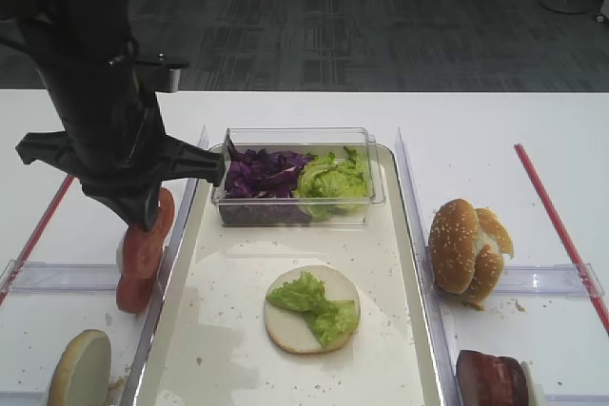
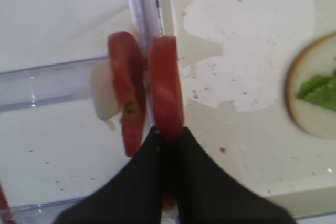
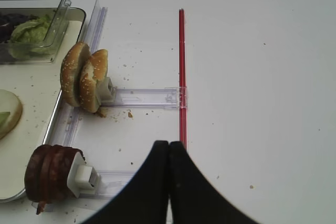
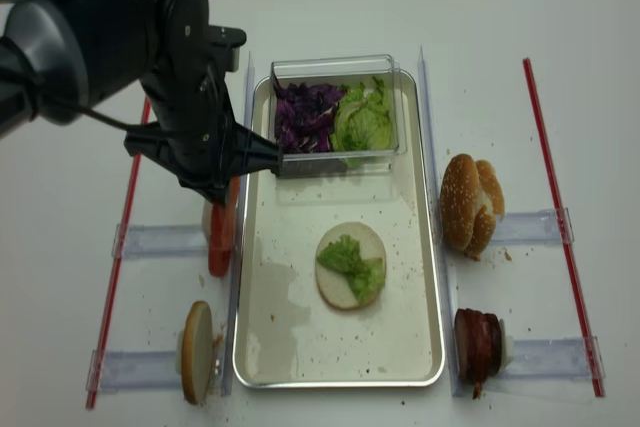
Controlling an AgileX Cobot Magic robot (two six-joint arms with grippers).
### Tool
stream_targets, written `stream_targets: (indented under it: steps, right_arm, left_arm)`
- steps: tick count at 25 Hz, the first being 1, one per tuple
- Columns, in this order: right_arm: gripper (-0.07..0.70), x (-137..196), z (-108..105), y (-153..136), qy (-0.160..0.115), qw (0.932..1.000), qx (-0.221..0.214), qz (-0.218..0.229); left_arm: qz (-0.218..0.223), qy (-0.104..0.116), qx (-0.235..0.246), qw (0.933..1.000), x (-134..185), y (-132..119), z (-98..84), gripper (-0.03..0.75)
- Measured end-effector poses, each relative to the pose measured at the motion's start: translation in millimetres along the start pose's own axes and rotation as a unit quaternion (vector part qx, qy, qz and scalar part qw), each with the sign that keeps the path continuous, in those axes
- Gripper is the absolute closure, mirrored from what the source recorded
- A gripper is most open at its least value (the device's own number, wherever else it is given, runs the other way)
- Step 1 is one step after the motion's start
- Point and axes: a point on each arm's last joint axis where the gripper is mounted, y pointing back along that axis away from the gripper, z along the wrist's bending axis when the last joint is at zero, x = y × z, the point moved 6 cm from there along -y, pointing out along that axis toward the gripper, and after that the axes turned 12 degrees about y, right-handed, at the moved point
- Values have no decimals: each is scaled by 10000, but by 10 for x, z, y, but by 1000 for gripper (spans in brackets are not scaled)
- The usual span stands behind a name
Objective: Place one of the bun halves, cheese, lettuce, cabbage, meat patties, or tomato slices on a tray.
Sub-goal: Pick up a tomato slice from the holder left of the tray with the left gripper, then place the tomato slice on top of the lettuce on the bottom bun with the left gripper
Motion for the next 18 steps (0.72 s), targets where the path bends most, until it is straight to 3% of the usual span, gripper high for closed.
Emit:
stream_targets:
  steps: [3, 5, 8, 11, 14, 15, 18]
  right_arm:
    - [595, 0, 0, 0, 0, 10000, 0, 0]
    - [595, 0, 0, 0, 0, 10000, 0, 0]
    - [595, 0, 0, 0, 30, 10000, 0, 0]
    - [595, 0, 0, 0, 30, 10000, 0, 0]
    - [595, 0, 0, 0, 30, 10000, 0, 0]
    - [595, 0, 0, 0, 30, 10000, 0, 0]
    - [595, 0, 0, 0, 30, 10000, 0, 0]
  left_arm:
    - [287, -229, 508, 9980, 93, 14, -149, 708]
    - [481, -410, 1012, 9929, 161, 40, -295, 708]
    - [728, -761, 1953, 9751, 265, 131, -556, 708]
    - [884, -961, 2864, 9492, 344, 269, -794, 708]
    - [943, -1080, 3416, 9288, 385, 375, -927, 709]
    - [954, -1102, 3521, 9245, 392, 398, -951, 709]
    - [967, -1141, 3624, 9200, 402, 421, -973, 709]
